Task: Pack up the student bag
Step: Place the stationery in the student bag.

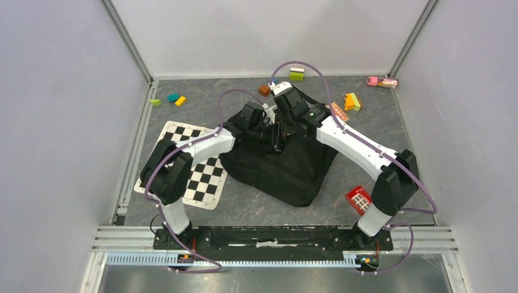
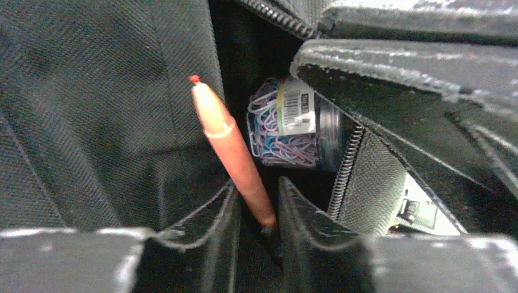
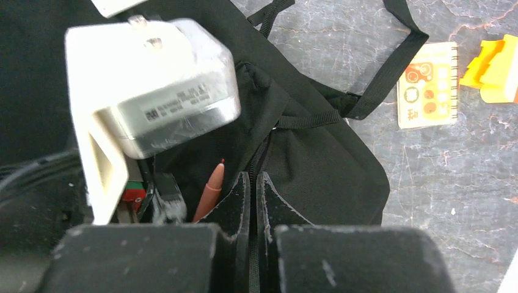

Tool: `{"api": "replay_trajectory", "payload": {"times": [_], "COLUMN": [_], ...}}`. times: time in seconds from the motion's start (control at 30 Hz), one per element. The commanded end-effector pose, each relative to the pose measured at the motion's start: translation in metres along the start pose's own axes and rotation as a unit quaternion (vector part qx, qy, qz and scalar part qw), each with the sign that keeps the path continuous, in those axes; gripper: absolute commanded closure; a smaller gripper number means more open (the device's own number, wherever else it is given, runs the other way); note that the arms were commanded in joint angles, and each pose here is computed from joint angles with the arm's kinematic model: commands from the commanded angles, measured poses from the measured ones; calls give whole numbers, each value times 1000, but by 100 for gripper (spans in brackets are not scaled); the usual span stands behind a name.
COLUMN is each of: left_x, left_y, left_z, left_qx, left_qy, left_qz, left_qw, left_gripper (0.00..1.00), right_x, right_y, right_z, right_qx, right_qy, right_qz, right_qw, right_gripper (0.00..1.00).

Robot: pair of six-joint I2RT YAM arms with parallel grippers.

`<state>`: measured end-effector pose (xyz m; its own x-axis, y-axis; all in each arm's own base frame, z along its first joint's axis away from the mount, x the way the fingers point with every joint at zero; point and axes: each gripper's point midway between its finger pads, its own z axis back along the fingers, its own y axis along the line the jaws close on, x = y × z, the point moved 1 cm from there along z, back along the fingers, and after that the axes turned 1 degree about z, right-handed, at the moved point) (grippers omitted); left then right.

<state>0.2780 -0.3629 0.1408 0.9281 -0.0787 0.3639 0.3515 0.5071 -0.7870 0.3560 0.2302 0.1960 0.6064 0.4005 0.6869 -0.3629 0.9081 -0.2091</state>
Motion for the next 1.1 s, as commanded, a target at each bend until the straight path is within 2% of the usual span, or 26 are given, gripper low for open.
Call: {"api": "replay_trajectory", "payload": {"times": [0.0,0.17,0.3,0.47,0.57,0.83,1.07], "left_x": [-16,-11,-4,4,12,35,61], "left_y": [-32,-33,-31,-8,-6,-5,15], "left_z": [0,-3,7,25,38,49,58], "left_qx": [-41,-32,0,90,112,125,171], "left_qy": [38,29,4,-34,-66,-112,-149], "left_qz": [-43,-59,-81,-75,-63,-54,-31], "left_qw": [998,997,997,993,990,984,974], "left_gripper": [60,45,20,8,1,2,17], "right_x": [41,32,19,16,14,0,-25], "right_y": [-9,-13,-14,-19,-22,-10,9], "right_z": [17,18,17,23,24,17,10], "right_qx": [0,-7,-8,-17,-22,13,68], "right_qy": [-89,-89,-83,-89,-89,-94,-77], "right_qz": [-50,-55,-56,-59,-56,-34,-1], "right_qw": [995,994,995,994,994,995,995], "right_gripper": [100,100,100,100,100,100,100]}}
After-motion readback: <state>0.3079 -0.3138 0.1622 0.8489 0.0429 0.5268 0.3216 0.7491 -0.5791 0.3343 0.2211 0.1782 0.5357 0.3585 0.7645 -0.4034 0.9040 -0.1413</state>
